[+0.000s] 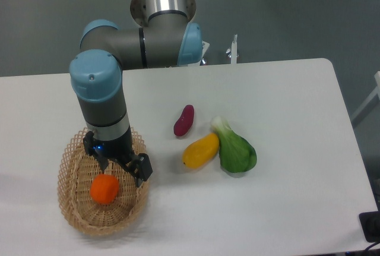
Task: Pick up the orange from the basket
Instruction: 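Lower the gripper into the wicker basket around the orange, then close the gripper on the orange inside the basket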
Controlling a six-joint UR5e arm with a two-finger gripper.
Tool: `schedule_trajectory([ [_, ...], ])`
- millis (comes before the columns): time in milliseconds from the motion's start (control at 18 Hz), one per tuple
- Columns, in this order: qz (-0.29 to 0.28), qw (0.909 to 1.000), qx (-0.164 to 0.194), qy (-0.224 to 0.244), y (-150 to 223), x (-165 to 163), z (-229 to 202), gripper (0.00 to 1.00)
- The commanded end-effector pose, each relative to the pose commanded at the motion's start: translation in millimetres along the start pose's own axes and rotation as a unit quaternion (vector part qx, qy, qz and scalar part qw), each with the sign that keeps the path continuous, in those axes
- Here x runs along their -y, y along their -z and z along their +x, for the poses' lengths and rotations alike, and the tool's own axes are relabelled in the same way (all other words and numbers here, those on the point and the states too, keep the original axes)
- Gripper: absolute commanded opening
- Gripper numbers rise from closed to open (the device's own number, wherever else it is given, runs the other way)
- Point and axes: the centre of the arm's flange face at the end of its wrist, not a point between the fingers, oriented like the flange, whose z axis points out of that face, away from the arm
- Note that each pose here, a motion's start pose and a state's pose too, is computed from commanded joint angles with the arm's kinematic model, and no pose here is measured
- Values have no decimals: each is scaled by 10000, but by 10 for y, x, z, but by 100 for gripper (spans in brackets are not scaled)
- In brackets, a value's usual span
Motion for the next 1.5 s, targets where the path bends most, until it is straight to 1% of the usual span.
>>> schedule_trajectory([
  [111,-68,10000,-9,-7,-75,-35,15,100],
  [444,-63,9999,-44,116,-83,-33,33,100],
  [611,-81,9993,-45,361,-122,-31,29,100],
  [778,-56,9990,-41,439,-202,-9,38,100],
  [833,-237,9987,-155,413,-440,-46,130,100],
  [889,-328,9982,-215,452,-589,-46,176,100],
  [1111,-470,9966,-281,624,-813,32,381,100],
  [1167,-474,9954,-292,784,-827,36,406,100],
  [1222,-495,9948,-302,839,-861,38,429,100],
  [1389,-532,9944,-300,862,-1025,100,551,100],
  [1500,-474,9950,-279,833,-1049,154,649,100],
])
